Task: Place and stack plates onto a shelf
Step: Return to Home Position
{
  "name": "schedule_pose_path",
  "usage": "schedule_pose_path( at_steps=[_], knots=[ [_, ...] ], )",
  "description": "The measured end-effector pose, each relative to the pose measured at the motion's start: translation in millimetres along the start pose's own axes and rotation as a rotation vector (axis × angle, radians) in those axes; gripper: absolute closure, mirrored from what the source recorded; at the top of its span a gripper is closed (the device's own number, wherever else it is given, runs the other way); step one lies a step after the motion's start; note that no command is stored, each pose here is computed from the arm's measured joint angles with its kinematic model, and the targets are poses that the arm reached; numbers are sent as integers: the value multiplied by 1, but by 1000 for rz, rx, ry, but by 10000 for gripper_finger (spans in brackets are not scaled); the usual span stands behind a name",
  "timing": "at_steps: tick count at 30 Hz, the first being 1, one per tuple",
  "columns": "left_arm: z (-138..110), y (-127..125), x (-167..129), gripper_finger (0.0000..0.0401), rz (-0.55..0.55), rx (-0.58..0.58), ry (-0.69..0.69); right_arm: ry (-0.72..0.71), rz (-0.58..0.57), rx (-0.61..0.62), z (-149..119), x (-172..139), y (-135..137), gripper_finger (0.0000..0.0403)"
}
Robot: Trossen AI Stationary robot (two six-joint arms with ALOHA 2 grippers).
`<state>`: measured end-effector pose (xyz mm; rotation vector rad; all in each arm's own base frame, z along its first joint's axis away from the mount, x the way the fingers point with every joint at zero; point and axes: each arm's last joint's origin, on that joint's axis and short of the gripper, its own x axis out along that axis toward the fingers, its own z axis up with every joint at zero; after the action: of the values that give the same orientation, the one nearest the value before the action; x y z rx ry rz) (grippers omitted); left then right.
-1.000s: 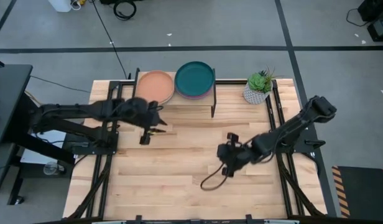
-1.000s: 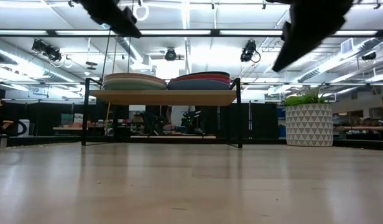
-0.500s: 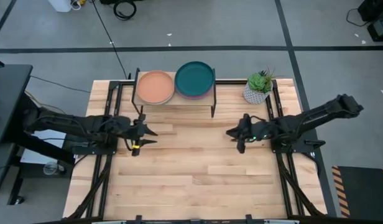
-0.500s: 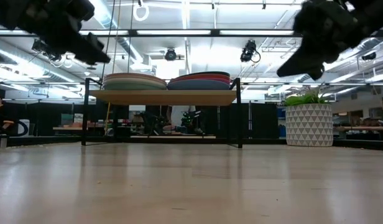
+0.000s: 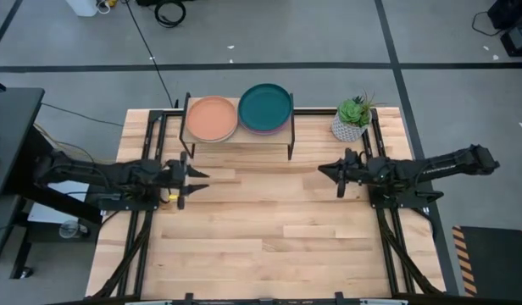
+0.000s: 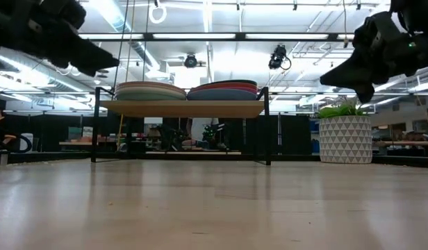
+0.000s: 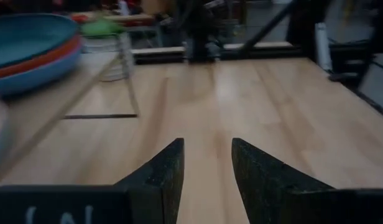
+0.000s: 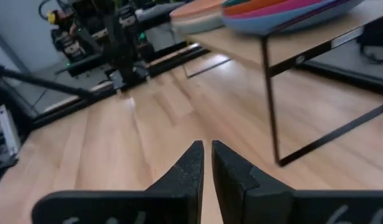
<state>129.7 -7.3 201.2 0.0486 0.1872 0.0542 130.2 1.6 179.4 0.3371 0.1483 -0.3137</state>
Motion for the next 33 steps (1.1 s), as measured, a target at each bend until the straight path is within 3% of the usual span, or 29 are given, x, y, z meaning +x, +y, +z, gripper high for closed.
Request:
schedule_pose_path(
  at_steps=[4,16,19,26,33],
  knots=[
    [-6,2,-5,260,61,8,-44,-17,-25,-12,-1,-3,-7,365],
    [-34,4,-15,260,108,37,-195,-40,-76,-2,0,-15,-15,371],
    [-36,4,-17,260,99,19,-194,-61,-122,-2,1,-18,-17,378],
    [-37,2,-18,260,39,57,-193,-102,-112,26,4,-21,-17,390],
    [-41,2,-16,260,35,60,-143,-93,-254,157,-13,-17,-26,384]
  ],
)
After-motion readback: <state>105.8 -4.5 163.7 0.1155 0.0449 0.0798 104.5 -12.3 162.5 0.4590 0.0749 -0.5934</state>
